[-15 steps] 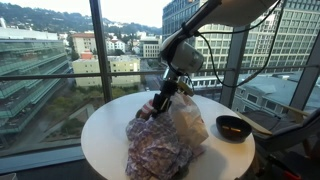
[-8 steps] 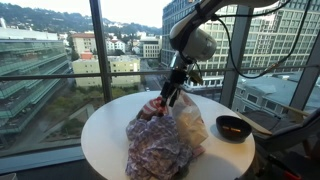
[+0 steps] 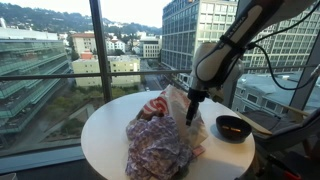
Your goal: Remove the objects in the white bag
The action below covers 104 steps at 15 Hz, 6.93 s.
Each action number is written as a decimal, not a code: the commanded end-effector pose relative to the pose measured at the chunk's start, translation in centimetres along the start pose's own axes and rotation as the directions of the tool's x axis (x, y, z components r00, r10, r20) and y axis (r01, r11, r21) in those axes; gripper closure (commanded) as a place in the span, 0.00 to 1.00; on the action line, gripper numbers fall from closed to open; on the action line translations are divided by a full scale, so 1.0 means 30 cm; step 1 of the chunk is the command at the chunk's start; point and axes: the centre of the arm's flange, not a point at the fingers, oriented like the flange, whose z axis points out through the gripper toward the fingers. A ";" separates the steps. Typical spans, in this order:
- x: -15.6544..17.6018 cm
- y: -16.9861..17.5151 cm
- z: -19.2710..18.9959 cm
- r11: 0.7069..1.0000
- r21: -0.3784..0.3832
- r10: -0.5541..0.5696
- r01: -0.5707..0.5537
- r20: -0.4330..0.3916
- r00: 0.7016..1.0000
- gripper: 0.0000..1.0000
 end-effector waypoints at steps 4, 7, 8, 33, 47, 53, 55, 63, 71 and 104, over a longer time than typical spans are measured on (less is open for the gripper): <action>-0.121 -0.094 0.026 0.965 -0.246 -0.142 0.090 -0.202 0.969 0.00; -0.135 -0.083 0.011 0.956 -0.284 -0.169 0.077 -0.314 0.934 0.00; -0.137 -0.073 0.007 0.960 -0.272 -0.161 0.070 -0.330 0.930 0.00; -0.149 -0.266 0.348 0.905 -0.323 -0.368 0.278 -0.259 0.893 0.55; -0.180 0.112 0.177 0.677 -0.716 -0.319 0.169 -0.079 0.944 0.94; -0.228 0.393 0.073 0.555 -0.830 -0.162 0.055 -0.042 0.986 0.94; -0.262 0.442 0.037 0.522 -0.852 -0.107 0.026 -0.035 0.994 0.94; -0.256 0.345 -0.010 0.525 -0.849 -0.032 -0.056 -0.085 0.996 0.95; -0.287 0.225 -0.058 0.696 -0.619 0.349 -0.365 -0.153 0.924 0.31; -0.115 -0.034 -0.002 0.991 -0.027 0.123 -0.131 -0.200 0.972 0.00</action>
